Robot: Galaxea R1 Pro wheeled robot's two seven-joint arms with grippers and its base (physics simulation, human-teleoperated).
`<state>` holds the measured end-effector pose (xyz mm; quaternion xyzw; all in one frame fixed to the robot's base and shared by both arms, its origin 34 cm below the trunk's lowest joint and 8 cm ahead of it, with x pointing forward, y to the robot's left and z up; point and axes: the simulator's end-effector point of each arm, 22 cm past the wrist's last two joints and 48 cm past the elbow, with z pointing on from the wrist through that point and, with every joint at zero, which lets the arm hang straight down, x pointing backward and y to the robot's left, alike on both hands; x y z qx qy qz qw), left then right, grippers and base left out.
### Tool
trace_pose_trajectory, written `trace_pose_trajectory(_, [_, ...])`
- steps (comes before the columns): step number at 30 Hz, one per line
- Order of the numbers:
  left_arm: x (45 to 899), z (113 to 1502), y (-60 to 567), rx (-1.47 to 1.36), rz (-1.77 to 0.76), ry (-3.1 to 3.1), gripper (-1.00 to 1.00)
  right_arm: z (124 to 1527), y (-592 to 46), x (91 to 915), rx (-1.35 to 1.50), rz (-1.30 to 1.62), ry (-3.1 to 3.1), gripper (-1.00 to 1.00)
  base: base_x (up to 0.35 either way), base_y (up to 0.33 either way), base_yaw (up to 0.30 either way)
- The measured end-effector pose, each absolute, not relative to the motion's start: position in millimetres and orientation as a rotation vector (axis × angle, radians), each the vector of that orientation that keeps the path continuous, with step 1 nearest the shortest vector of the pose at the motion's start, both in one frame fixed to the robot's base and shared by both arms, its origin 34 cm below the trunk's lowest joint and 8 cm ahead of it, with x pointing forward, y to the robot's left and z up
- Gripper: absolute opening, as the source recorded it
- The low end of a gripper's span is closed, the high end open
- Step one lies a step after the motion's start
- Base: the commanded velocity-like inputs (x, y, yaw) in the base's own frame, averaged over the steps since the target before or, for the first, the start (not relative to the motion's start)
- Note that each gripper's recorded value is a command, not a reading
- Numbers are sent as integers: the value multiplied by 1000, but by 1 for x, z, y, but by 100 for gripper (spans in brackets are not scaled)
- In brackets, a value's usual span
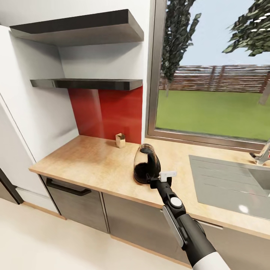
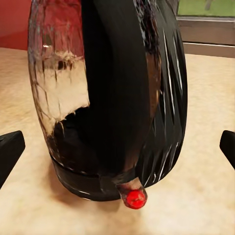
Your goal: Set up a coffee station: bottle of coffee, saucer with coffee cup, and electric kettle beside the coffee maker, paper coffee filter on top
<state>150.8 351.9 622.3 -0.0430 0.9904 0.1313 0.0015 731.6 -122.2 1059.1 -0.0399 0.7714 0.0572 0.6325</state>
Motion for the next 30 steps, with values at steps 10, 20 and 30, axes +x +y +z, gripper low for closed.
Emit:
trace_pose_trajectory(10, [151, 622, 352, -131, 412, 3108, 100, 1059, -122, 732, -91, 131, 1765, 100, 1, 0, 0])
trace_pose_trajectory(20, [151, 622, 352, -132, 412, 3108, 100, 1059, -122, 732, -91, 131, 1765, 100, 97, 0, 0])
trace_pose_trajectory(30, [172, 623, 355, -136, 413, 3065, 100, 1059, -122, 732, -91, 131, 1765, 100, 30, 0, 0])
